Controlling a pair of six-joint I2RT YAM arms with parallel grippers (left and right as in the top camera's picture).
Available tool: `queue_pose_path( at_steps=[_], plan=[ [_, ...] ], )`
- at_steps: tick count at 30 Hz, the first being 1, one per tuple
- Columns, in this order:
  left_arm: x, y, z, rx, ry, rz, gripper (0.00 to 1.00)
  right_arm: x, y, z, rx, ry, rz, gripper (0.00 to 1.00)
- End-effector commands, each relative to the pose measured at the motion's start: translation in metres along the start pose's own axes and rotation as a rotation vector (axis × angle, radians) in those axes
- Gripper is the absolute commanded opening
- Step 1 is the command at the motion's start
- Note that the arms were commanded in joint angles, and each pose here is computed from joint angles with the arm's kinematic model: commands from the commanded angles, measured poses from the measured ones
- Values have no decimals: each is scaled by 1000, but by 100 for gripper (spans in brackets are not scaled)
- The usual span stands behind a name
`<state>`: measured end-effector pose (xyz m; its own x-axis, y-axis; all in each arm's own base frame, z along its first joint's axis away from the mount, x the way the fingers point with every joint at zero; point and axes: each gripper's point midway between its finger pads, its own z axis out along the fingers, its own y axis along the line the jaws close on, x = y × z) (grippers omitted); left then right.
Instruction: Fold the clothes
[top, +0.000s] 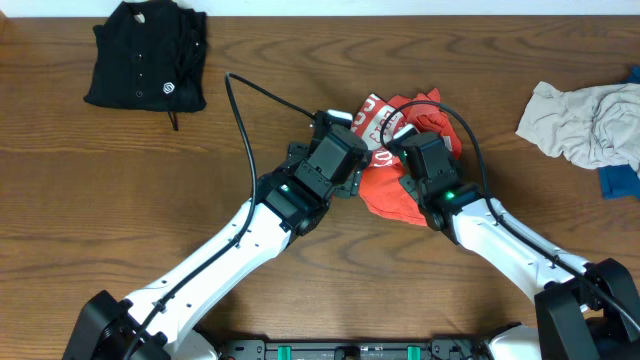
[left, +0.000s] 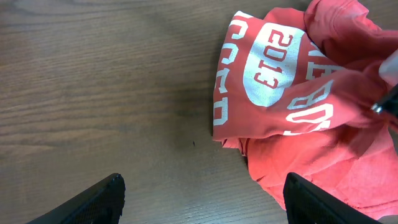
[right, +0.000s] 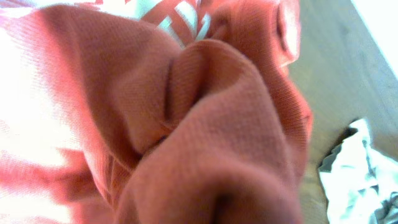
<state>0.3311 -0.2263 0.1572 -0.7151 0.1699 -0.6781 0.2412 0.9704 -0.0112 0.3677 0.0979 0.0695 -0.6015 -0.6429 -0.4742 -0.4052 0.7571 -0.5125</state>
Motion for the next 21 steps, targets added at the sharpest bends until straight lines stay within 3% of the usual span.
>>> queue_pose_path(
  at_steps=[1, 8, 21],
  plan=[
    [-3, 3, 1, -16, -3, 4, 82, -25, -11, -9, 86, -61, -75, 4],
    [-3, 3, 1, -16, -2, 4, 82, -71, -27, -30, 263, -204, -142, 1],
    [2, 5, 2, -24, 18, 11, 82, -157, -84, -94, 523, -594, -38, 1]
  ],
)
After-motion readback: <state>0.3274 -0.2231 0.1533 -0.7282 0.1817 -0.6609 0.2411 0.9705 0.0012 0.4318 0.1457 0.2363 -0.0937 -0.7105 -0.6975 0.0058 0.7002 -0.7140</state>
